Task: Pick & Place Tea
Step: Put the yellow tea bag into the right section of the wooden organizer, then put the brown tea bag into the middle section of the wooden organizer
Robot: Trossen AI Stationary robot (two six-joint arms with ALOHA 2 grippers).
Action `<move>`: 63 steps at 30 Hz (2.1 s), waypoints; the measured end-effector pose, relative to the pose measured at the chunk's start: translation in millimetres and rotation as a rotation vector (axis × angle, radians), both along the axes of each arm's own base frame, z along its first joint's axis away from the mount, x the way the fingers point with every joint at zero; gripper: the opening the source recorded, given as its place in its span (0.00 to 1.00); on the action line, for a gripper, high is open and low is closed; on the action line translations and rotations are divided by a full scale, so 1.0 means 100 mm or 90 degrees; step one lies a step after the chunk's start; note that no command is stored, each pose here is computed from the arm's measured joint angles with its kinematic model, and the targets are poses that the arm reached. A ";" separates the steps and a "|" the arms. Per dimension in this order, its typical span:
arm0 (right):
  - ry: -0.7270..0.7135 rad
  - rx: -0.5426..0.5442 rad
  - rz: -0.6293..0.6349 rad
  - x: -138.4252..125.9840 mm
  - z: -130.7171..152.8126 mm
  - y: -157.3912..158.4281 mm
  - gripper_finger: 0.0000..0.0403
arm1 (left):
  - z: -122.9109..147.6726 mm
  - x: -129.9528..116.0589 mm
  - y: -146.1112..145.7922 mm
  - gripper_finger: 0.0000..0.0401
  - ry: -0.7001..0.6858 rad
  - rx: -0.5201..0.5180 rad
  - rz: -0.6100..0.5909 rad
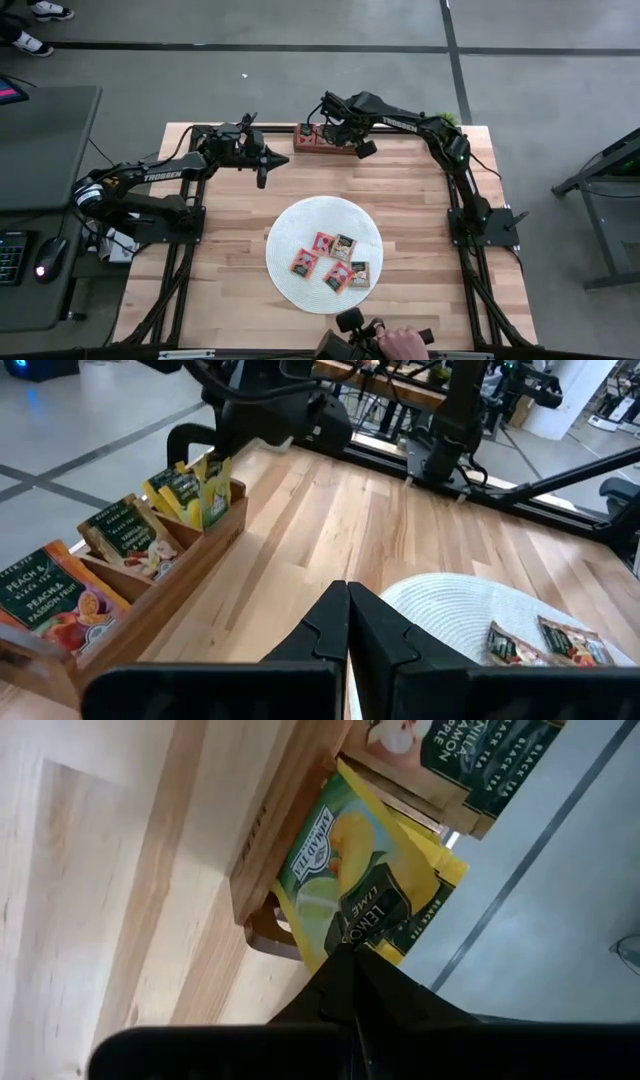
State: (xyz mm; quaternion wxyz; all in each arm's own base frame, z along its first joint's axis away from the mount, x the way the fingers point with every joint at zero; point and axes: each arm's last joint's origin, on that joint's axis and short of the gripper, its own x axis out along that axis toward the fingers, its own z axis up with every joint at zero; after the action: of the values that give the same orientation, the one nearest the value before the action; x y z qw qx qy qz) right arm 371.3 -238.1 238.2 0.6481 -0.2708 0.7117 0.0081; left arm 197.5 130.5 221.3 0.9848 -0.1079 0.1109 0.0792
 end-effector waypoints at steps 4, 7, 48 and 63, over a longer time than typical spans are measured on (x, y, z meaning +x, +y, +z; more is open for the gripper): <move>0.001 -0.003 -0.002 -0.01 0.00 -0.01 0.00 | 0.00 0.00 0.00 0.00 0.004 0.008 -0.002; 0.006 -0.010 -0.003 -0.01 0.00 -0.01 0.00 | -0.01 0.00 0.00 0.00 0.008 0.005 -0.003; -0.050 -0.025 -0.145 -0.02 0.01 -0.04 0.28 | -0.01 0.00 -0.01 0.00 0.005 0.003 -0.015; -0.206 0.160 -0.367 -0.07 0.29 0.20 0.25 | -0.01 0.00 -0.01 0.00 0.005 0.005 -0.016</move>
State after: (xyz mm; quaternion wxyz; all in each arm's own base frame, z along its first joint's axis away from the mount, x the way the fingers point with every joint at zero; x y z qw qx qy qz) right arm 364.4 -217.9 266.7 0.7565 0.0250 0.6402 -0.1309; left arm 197.4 129.8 220.5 0.9856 -0.1027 0.1157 0.0679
